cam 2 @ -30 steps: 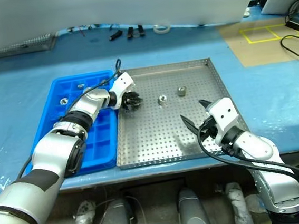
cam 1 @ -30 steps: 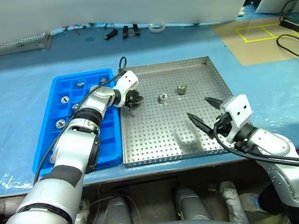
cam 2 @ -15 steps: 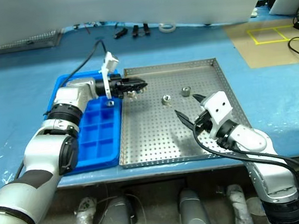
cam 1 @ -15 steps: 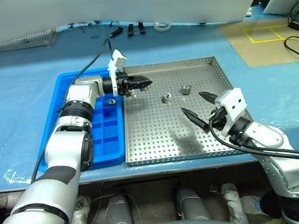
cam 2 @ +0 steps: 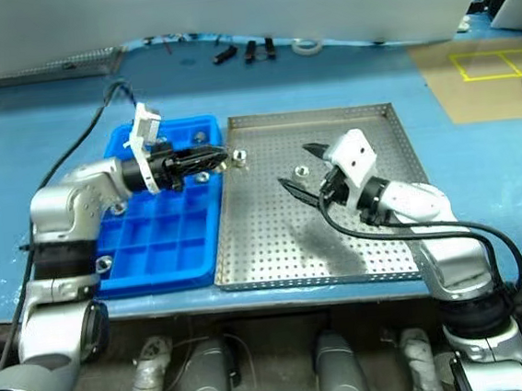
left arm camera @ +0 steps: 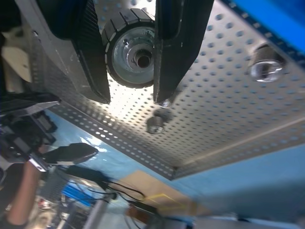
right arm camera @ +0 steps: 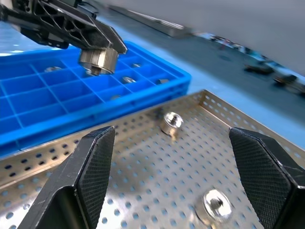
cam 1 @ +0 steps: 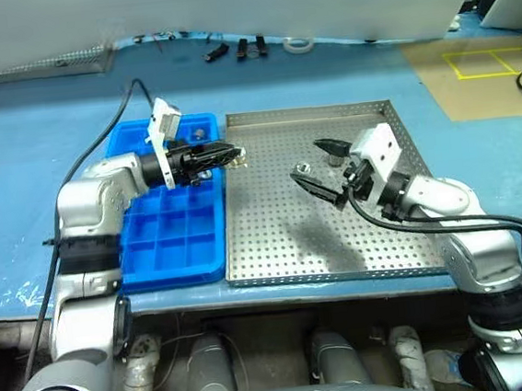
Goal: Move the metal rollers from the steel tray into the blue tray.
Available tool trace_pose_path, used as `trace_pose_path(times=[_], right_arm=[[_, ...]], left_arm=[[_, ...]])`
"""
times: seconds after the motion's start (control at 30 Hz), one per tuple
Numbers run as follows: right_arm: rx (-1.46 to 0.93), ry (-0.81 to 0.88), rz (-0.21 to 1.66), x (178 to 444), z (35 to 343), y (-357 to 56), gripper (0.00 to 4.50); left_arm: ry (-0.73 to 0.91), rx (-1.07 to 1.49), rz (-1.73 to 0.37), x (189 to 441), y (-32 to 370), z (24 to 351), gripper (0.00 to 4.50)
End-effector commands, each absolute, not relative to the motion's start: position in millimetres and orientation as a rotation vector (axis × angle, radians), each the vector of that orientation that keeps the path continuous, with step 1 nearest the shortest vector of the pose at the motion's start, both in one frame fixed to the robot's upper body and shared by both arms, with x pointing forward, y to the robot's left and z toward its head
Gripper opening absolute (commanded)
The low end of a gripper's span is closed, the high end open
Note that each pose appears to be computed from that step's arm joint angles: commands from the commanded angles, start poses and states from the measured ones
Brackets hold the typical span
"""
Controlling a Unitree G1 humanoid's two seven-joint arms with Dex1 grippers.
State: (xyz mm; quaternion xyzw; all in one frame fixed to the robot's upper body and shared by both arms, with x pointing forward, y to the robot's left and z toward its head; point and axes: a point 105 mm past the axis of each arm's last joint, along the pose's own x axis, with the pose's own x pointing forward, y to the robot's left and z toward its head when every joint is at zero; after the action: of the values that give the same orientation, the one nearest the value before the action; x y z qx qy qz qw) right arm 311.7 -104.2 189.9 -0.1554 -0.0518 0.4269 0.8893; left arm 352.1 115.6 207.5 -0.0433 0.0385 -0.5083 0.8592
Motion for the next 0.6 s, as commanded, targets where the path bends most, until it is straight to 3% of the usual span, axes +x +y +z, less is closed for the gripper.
trace_pose_path(times=[0.03,0.37,0.6], right_arm=[[-0.332,-0.164,1.01,312.9,200.9,-84.7,4.04],[-0.329,-0.169,1.21,321.5,198.1,-53.4,4.04],[-0.325,-0.169,1.254,321.3,197.9,-47.6,4.04]], left_arm=[[-0.085,0.013,-0.936,337.4,129.5,231.6,1.04],[-0.098,0.232,-0.551,324.1,182.3,191.1,1.04],[-0.033,0.228,-0.458,315.8,198.9,164.8,1.04]])
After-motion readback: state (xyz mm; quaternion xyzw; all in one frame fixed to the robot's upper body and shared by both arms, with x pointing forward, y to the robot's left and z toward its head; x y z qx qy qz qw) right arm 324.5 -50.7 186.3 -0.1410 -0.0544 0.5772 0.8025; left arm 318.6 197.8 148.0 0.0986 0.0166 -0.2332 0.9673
